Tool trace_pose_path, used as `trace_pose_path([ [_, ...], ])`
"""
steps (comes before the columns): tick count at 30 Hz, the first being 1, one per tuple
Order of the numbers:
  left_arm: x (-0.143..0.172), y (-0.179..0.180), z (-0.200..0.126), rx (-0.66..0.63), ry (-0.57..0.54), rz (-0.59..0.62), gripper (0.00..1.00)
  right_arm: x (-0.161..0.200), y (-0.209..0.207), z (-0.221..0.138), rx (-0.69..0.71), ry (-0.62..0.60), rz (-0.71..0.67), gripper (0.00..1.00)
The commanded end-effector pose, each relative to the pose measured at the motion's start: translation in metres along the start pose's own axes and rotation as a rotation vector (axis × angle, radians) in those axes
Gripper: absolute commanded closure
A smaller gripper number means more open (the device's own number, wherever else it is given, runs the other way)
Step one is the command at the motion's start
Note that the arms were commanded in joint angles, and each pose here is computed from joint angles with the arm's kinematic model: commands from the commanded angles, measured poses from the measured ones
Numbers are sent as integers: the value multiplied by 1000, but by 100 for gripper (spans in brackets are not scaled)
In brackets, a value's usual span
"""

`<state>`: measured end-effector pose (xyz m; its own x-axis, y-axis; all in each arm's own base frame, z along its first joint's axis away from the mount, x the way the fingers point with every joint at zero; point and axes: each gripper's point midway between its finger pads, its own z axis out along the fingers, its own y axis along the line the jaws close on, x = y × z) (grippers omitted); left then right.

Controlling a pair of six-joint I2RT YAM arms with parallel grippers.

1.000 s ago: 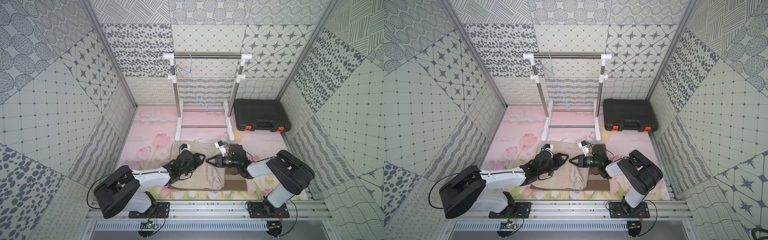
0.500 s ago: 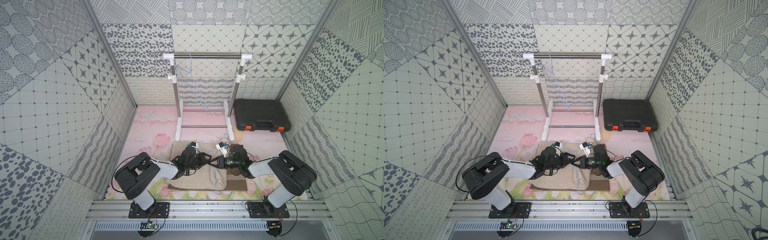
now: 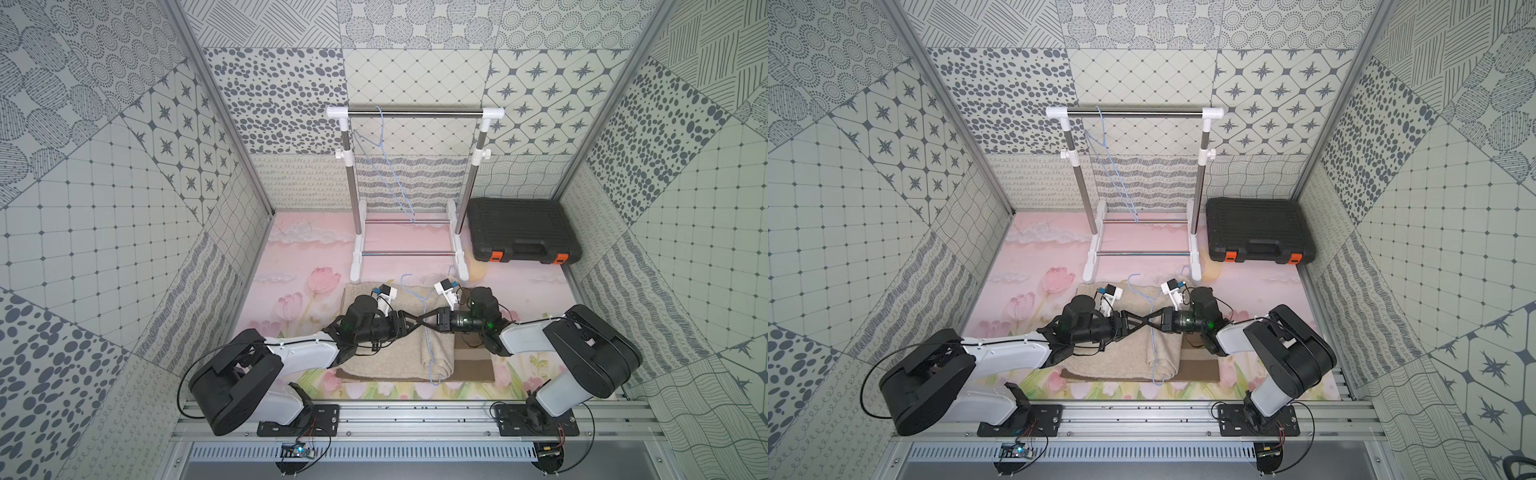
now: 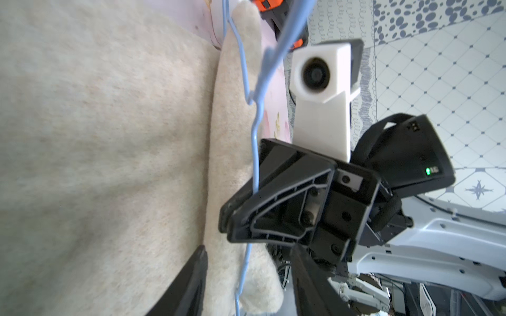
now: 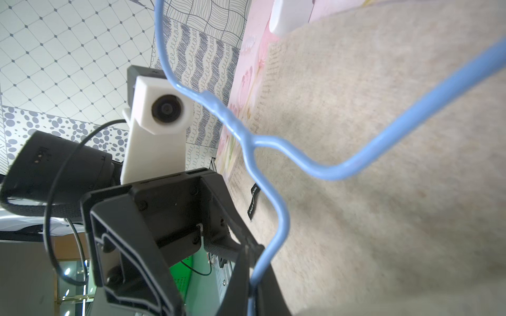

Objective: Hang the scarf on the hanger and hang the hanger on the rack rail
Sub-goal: Pick up the hanger at the center of the board.

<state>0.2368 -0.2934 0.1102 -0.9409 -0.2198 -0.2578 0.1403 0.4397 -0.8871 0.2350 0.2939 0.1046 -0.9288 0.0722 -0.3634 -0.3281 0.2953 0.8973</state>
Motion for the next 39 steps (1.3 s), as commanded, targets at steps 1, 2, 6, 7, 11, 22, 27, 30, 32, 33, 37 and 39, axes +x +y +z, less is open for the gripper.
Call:
trace_pose_path([
  [1,38,1,1,23,240,47,50,-15,8,-8,-13,-64,-19,100],
  [2,39,2,3,18,255,45,49,-14,8,-9,-12,-61,-16,100],
  [6,47,5,10,20,312,41,48,-14,5,-11,-9,-57,-9,100],
  [7,49,6,12,17,329,37,48,-14,4,-11,-7,-56,-7,100],
  [11,54,12,21,3,366,26,47,-13,3,-11,-6,-52,0,100],
  [22,38,38,11,-43,217,-10,48,-12,2,-11,-2,-46,4,100],
  [27,30,44,18,-34,191,-58,48,-12,3,-12,-4,-48,2,100],
  [30,21,41,26,-12,164,-67,48,-13,6,-13,-7,-53,-1,100],
  [32,14,37,29,3,133,-71,48,-13,6,-14,-6,-56,-2,100],
  [33,11,36,30,7,120,-75,48,-13,6,-14,-6,-55,-2,100],
  [37,-3,31,31,29,47,-93,48,-13,6,-14,-6,-55,-2,100],
  [39,-7,27,30,46,25,-103,49,-14,7,-14,-8,-56,-3,100],
])
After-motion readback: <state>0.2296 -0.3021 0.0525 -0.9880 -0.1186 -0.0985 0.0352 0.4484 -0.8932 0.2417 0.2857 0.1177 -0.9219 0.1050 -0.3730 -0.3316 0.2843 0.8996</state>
